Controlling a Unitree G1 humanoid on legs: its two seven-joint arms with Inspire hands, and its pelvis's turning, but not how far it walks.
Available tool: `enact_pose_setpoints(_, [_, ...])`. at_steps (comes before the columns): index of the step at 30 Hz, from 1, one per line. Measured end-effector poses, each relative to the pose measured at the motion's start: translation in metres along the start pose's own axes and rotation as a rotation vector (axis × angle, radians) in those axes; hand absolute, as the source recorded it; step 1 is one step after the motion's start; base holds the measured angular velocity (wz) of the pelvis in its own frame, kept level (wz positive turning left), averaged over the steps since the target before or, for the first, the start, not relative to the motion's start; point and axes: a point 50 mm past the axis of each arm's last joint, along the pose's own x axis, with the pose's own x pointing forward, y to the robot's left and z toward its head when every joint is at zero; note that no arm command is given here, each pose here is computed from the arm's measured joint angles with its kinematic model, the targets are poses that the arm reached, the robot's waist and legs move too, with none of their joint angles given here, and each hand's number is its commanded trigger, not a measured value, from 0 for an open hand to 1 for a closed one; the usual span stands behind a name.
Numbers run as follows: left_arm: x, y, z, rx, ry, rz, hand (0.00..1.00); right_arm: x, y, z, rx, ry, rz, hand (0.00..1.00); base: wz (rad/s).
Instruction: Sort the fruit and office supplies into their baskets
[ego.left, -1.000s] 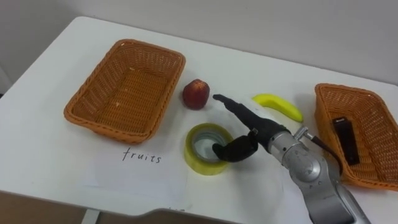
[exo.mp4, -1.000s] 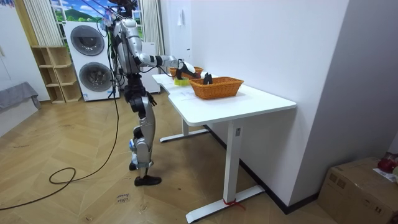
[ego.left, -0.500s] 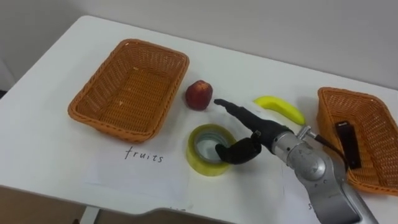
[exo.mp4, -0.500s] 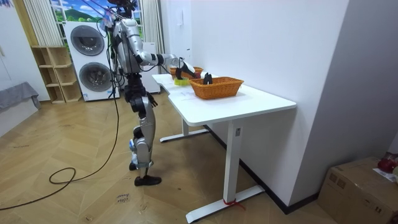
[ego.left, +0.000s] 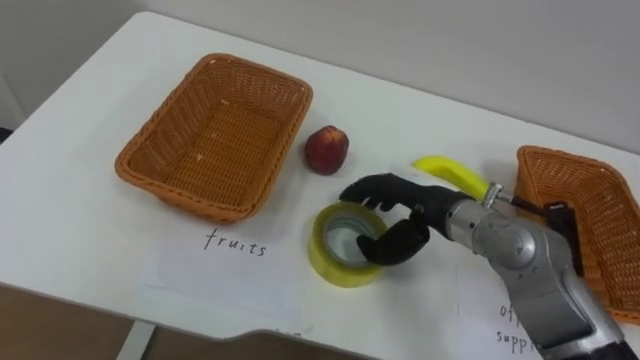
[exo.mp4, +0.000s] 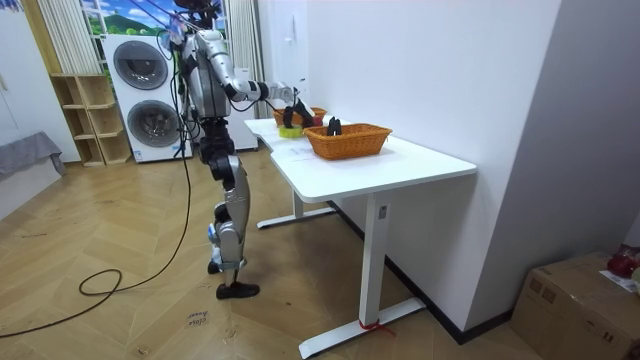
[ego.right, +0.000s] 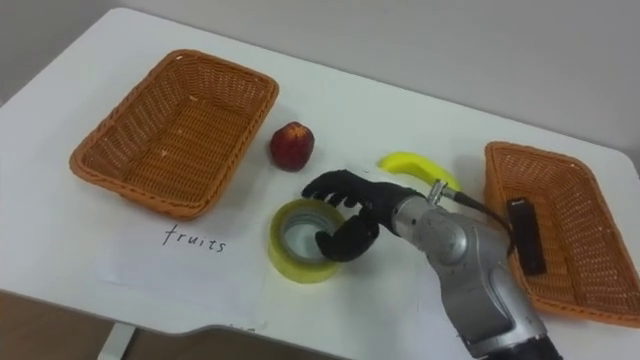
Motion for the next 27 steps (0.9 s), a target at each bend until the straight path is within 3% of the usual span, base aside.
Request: enact_pose_setpoints(27, [0.003, 0.013, -0.004, 0.039, 0.017, 0.023, 0.0, -0.003, 0.001, -0.01, -0.053, 0.095, 0.077, 1.0, -0.01])
